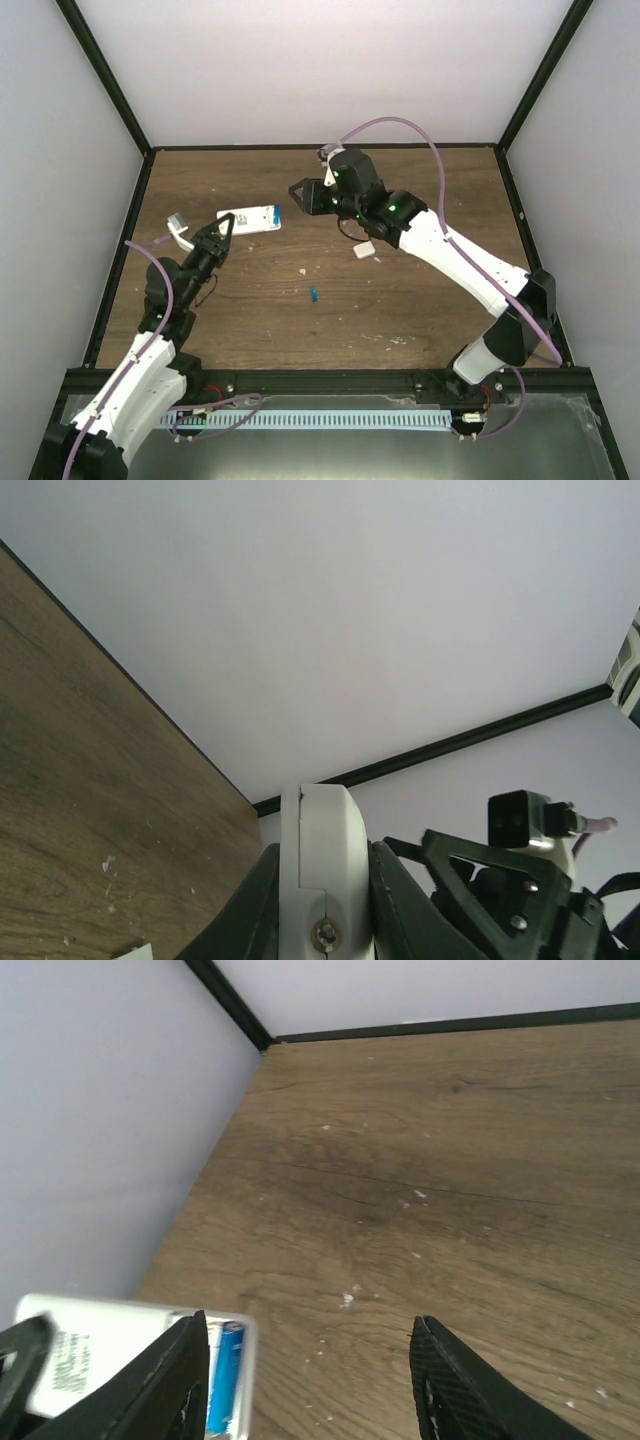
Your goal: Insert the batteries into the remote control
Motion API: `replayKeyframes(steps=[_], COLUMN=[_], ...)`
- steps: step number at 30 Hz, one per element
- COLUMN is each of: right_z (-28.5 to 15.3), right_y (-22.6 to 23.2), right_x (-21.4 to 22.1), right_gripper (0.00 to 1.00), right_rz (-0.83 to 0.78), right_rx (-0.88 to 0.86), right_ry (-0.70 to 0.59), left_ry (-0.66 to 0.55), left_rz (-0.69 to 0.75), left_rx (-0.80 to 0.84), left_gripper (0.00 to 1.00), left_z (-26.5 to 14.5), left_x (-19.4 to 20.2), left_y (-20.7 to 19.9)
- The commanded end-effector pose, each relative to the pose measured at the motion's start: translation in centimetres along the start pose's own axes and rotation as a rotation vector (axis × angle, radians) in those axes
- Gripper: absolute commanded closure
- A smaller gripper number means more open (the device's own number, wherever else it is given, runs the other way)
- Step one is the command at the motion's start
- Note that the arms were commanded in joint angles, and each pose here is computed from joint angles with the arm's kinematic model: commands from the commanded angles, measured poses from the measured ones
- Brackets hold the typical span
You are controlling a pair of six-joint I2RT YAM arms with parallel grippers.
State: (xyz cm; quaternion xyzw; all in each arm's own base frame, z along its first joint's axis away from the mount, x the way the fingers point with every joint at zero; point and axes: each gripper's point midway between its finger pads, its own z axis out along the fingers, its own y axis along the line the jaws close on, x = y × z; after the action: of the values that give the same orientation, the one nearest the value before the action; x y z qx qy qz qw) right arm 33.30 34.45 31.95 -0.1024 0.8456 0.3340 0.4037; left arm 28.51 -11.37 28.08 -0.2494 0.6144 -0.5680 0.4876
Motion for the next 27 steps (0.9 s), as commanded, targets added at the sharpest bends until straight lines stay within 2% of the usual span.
replayKeyframes(steps=[1,9,27], right_z=[1.1,2.8,3.9], right_y=[-2.1,-2.5,-1.0], right_x=[1.2,2.6,3.1], right_gripper=[0.53,0.53,0.52], right_rz=[0.020,0.003,0.000], right_rx=[0.094,0.099,0.005], right_ry=[0.048,0.107,0.126], left_ry=[-0.014,-0.009,0.000], left_rz=[0.011,0.013,0.008], left_rx=[0.050,0.057,0.056], left_gripper=[1.00,1.00,1.00], left_z=[0.0,0.0,0.1], left_x=[-0.5,-0.5,-0.3], left_y=[-1.9,-2.2,-2.1])
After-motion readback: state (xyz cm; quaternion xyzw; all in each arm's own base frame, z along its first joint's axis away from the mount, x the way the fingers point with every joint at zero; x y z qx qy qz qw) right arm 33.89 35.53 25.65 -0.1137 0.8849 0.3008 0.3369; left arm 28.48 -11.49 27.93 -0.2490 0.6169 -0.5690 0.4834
